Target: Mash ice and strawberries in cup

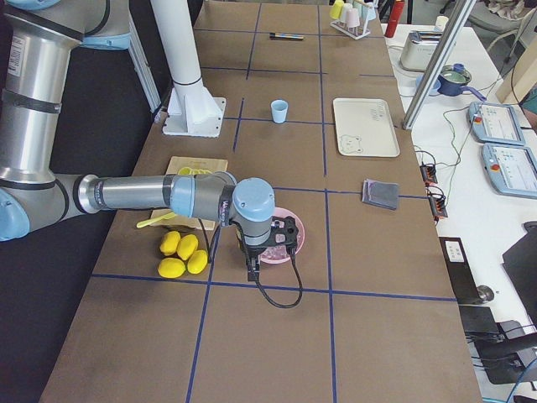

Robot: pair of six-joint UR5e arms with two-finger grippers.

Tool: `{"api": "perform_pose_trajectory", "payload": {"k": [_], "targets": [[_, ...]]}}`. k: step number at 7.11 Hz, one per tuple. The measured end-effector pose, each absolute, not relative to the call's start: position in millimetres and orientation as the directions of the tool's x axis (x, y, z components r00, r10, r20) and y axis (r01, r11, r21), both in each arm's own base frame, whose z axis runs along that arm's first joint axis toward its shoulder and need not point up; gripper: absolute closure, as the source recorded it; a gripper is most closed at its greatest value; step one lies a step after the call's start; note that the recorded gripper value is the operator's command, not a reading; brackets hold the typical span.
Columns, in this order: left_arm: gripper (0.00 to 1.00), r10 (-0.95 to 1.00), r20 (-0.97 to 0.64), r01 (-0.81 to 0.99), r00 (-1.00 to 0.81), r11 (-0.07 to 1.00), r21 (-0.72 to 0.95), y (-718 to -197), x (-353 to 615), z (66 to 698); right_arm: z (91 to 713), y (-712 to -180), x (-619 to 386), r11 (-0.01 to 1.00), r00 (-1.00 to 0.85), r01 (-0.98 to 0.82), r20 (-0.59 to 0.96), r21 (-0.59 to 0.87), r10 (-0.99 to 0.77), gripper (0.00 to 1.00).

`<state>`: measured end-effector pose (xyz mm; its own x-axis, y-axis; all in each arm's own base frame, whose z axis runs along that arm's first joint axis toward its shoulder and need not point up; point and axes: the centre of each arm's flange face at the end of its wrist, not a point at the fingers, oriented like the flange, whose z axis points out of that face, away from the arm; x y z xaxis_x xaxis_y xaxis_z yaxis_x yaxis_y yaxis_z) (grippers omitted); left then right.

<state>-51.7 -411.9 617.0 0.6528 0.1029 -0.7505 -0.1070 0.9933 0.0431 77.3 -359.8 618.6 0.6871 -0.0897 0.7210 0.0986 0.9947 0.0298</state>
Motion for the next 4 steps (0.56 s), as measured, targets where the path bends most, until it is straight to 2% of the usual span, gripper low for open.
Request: {"api": "perform_pose_trajectory", "payload": {"k": [4], "targets": [[0.0, 0.141, -0.736, -0.106, 0.662, 0.99, 0.094, -431.5, -52.2, 593.4, 622.2, -358.6, 76.1, 0.995, 0.683, 0.1, 0.726, 0.022, -0.085, 0.01]]}}
